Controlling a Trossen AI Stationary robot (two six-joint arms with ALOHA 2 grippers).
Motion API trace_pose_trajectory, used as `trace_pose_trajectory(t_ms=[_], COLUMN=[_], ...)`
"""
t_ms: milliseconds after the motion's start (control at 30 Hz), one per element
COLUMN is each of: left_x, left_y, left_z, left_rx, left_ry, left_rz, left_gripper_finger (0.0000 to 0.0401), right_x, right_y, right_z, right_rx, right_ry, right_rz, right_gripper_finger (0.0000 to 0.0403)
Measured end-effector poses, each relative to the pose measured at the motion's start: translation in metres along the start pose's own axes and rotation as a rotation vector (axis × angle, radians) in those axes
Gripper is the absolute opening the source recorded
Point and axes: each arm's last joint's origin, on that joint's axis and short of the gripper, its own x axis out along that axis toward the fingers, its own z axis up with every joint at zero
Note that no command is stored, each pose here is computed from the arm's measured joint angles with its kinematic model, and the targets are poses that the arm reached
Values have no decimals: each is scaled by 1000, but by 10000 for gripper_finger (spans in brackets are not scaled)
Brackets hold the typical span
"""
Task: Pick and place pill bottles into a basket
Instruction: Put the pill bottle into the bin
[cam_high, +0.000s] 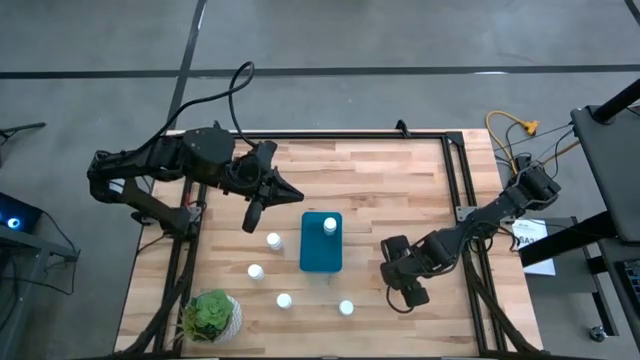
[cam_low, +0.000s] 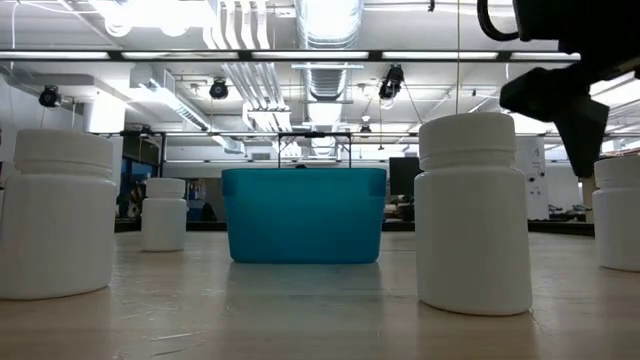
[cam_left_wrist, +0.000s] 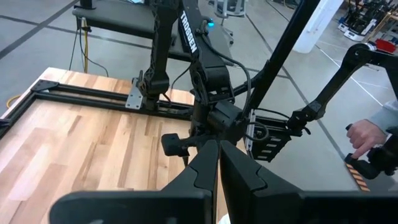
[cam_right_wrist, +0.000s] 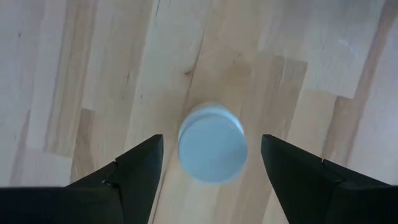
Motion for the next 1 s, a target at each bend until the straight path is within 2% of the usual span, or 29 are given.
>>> trace_pose_trajectory(t_ms=[400,633,800,1000], left_x=[0,0,0,0], left_y=[0,0,0,0], left_z=[0,0,0,0], left_rx=[-2,-2,-2,-2], left_ry=[0,0,0,0], left_rz=[0,0,0,0], left_gripper_finger=[0,0,0,0], right_x=[2,8,8,2], right_y=[1,0,0,2], right_z=[1,-5,-5,2], right_rx=[-1,-1,5,7], right_ry=[-21,19,14,-15], right_rz=[24,56,58,68], right_gripper_finger=[225,187,146,145])
